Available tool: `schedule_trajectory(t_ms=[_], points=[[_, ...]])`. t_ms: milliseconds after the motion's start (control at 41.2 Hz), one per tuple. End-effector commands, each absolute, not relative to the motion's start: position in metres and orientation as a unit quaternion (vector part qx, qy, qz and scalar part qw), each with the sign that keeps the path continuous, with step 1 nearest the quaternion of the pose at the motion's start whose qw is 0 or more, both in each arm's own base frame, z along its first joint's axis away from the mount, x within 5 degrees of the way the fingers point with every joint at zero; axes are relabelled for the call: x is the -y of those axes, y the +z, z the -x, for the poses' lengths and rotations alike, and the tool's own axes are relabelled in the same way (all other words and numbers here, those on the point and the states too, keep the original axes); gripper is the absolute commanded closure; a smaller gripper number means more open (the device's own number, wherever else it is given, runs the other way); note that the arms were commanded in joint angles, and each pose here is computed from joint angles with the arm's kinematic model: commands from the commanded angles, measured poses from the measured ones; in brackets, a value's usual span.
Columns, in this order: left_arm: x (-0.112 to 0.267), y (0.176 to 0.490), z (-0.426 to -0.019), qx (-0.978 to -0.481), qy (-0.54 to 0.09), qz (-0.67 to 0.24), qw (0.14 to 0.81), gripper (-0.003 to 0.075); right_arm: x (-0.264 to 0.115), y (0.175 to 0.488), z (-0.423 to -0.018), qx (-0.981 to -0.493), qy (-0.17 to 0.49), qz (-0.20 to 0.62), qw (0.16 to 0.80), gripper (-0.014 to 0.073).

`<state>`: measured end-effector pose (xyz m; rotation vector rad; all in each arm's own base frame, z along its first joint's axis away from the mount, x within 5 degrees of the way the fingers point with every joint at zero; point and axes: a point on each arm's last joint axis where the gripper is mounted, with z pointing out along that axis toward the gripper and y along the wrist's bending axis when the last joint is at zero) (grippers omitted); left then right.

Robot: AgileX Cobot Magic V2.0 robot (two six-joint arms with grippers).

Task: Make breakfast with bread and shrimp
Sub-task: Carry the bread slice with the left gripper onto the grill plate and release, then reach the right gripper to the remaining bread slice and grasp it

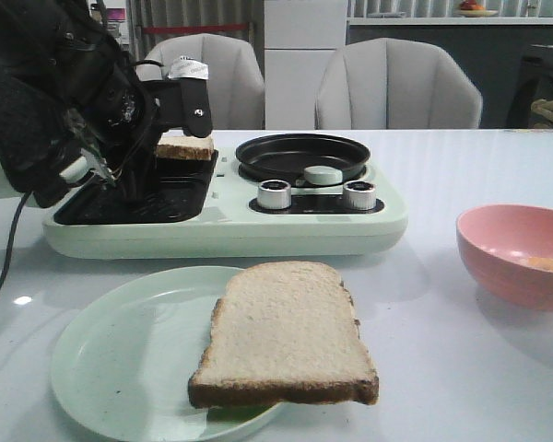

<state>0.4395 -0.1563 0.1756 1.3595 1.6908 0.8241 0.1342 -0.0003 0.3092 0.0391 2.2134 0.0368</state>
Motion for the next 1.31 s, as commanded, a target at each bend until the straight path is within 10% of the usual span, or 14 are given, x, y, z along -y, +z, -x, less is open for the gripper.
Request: schedule_trajectory(t_ms=[0, 801, 1141, 1287], points=[[0.154, 0.214, -0.436, -0.651, 0.341, -0.52, 0.435, 0.0193, 0.002, 0.326, -0.139, -0.869, 0.009, -0.014, 0.495, 0.0047], [0.154, 0.336, -0.247, -0.733, 0.113, -0.318, 0.59, 0.0298, 0.002, 0.326, -0.139, -0.869, 0.009, -0.014, 0.495, 0.0047], [0.12, 0.338, -0.158, -0.882, 0.012, -0.304, 0.358, 0.0298, 0.002, 0.326, -0.139, -0.869, 0.009, -0.014, 0.495, 0.0047], [0.104, 0.34, -0.125, -0.874, -0.093, -0.309, 0.364, 0.0298, 0.002, 0.326, -0.139, -0.867, 0.009, -0.015, 0.498, 0.0047]])
